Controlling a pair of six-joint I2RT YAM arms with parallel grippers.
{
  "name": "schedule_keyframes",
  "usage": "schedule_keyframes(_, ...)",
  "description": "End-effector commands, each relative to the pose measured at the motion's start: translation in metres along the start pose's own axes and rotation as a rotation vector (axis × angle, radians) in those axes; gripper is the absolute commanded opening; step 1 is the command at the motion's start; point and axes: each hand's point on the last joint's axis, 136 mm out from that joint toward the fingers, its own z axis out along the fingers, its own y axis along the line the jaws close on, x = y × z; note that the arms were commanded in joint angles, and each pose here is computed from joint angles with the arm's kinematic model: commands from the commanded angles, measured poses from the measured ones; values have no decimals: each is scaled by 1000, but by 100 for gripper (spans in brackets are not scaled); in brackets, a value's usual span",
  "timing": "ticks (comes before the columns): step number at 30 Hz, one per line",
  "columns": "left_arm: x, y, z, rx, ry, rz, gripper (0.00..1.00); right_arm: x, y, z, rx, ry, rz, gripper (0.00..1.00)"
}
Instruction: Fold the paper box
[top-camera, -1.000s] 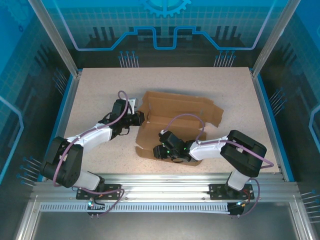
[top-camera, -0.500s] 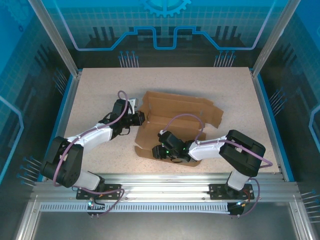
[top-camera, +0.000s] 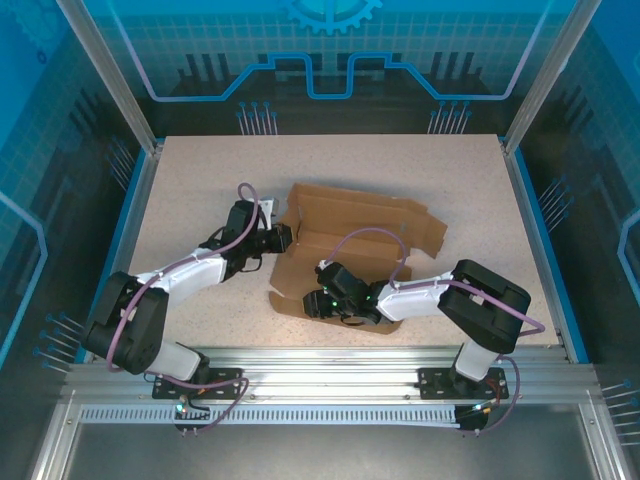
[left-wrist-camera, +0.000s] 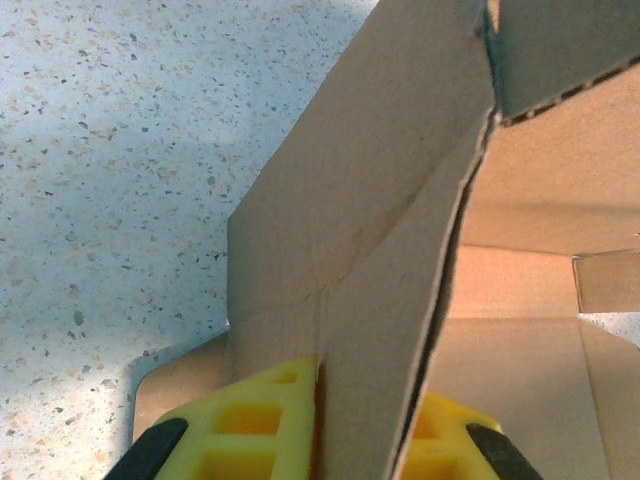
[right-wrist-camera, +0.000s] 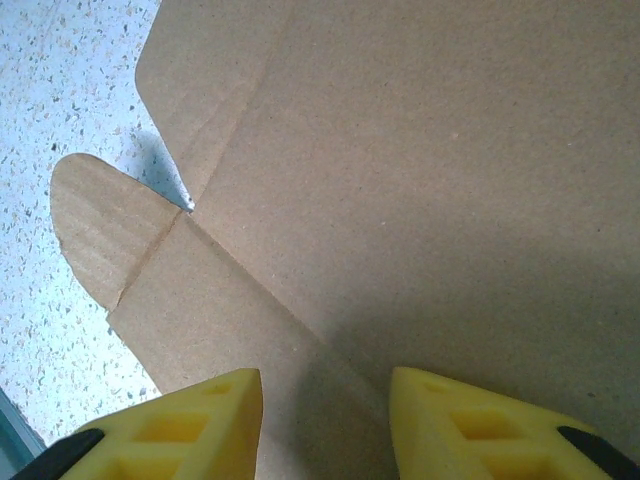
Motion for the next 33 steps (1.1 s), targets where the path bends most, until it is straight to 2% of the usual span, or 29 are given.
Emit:
schedule_keyframes(1,58,24,6,-80,182,-30,12,39,-28,8,95,121,6,41)
schedule_keyframes(9,64,30,5,-109,192,3,11,35,-24,4,84,106,-7,42)
schedule_keyframes(18,67,29,5,-117,189,30,12,-1,2,-19,19,39,-97,46)
schedule_keyframes(26,70,26,6,-132,190,51,12,-45,26,-62,-47,-54,-181,50)
schedule_keyframes(33,70,23,6,-134,189,62,12,-96,44,-117,-96,-131,-250,55)
